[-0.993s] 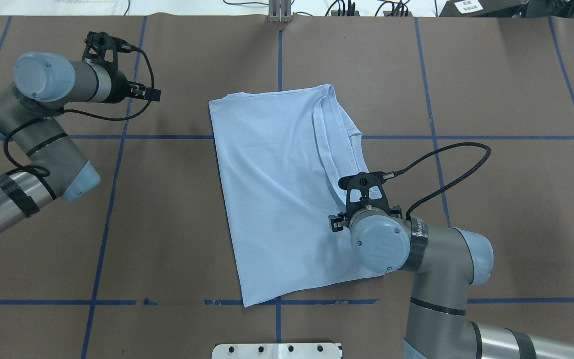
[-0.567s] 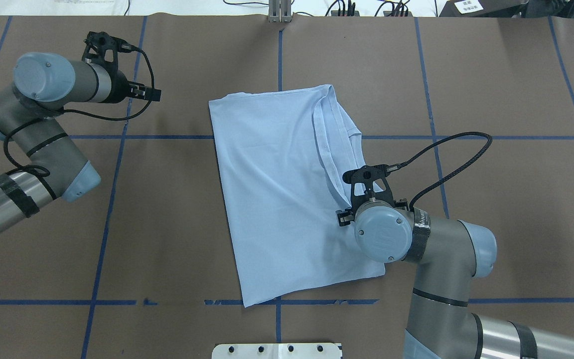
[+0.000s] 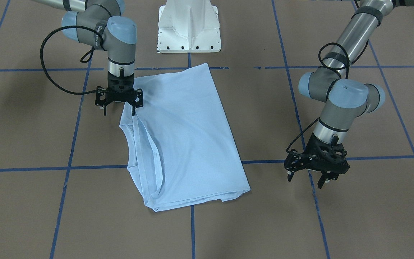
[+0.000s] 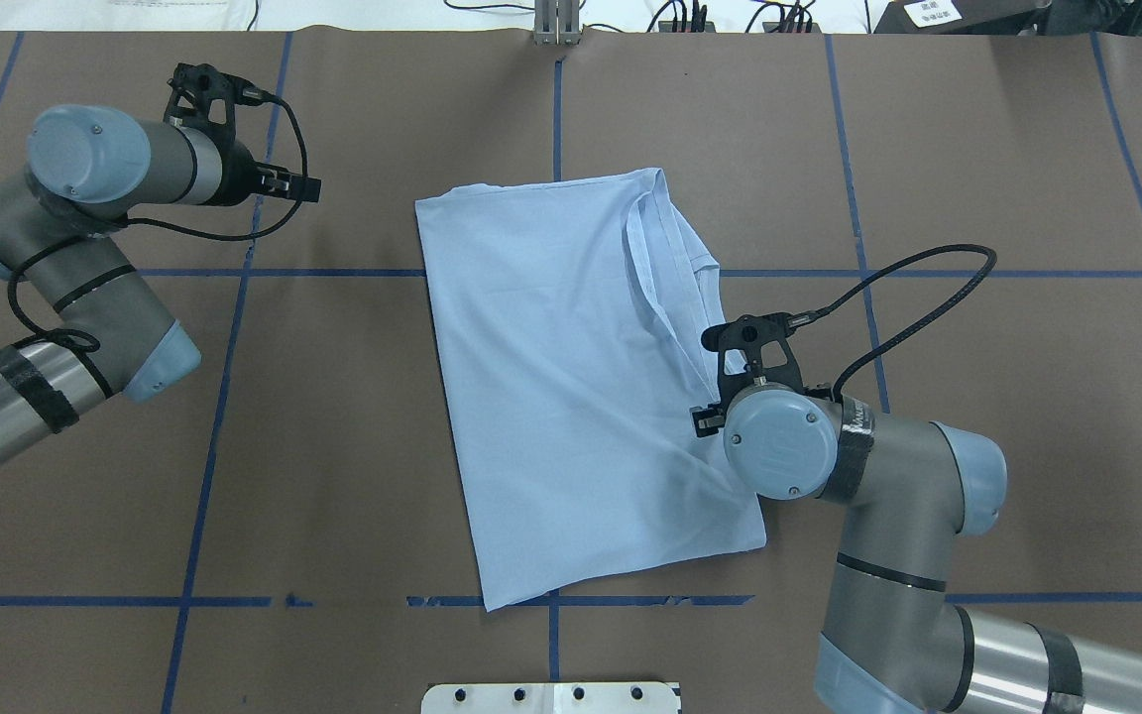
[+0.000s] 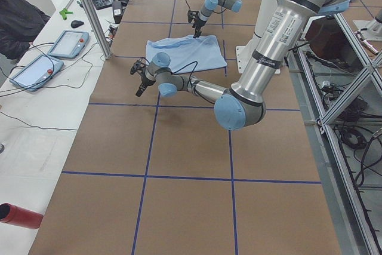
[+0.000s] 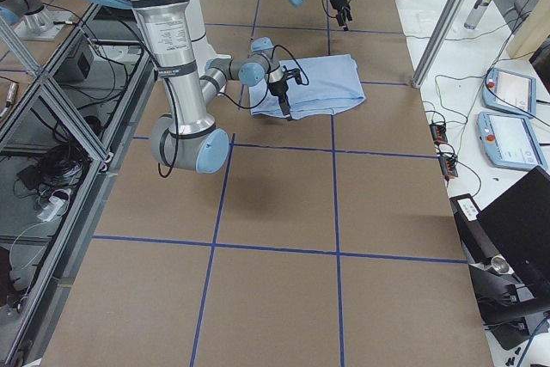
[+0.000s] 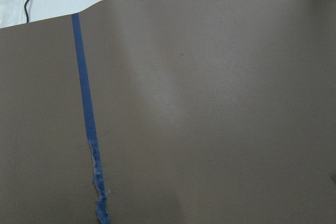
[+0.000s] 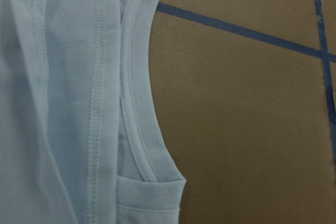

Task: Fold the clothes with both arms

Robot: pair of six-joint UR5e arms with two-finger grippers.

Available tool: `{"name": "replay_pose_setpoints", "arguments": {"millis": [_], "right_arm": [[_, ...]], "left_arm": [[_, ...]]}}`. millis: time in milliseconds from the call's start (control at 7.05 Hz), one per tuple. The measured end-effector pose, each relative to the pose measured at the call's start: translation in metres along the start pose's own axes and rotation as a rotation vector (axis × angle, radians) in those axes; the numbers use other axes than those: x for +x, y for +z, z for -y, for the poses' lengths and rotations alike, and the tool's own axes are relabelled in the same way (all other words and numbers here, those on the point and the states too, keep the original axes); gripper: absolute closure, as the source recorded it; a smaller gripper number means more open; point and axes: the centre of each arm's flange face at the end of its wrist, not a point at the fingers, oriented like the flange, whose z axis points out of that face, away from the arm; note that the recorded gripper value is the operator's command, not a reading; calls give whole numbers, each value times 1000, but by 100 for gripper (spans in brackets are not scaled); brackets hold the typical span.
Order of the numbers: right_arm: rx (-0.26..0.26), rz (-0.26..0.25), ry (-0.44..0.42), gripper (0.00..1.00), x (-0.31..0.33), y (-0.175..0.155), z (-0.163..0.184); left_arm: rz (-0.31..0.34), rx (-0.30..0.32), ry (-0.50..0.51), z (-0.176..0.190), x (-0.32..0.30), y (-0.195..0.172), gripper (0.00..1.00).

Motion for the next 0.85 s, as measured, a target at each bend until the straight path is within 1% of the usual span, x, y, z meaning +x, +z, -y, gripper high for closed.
{"name": "replay_pose_setpoints", "arguments": {"millis": [284,426,567,709,851], "right_arm": [[-6,-17,3,0,16,6,7],[-13,-2,20,0,21,3,15],[-19,45,52,0,25,-4,30],[-19,127,87,0,31,-12,46],[-17,227,116,0,41,-19,54]], "left_arm": [[-3,3,1,1,1,-1,0],[-11,10,-2,4,5,-6,0],[-33,18,-37,7,16,-14,0],[-83,9,-121,6,39,-26,0],[-155,-20,-207,-10,73,-41,0]]}}
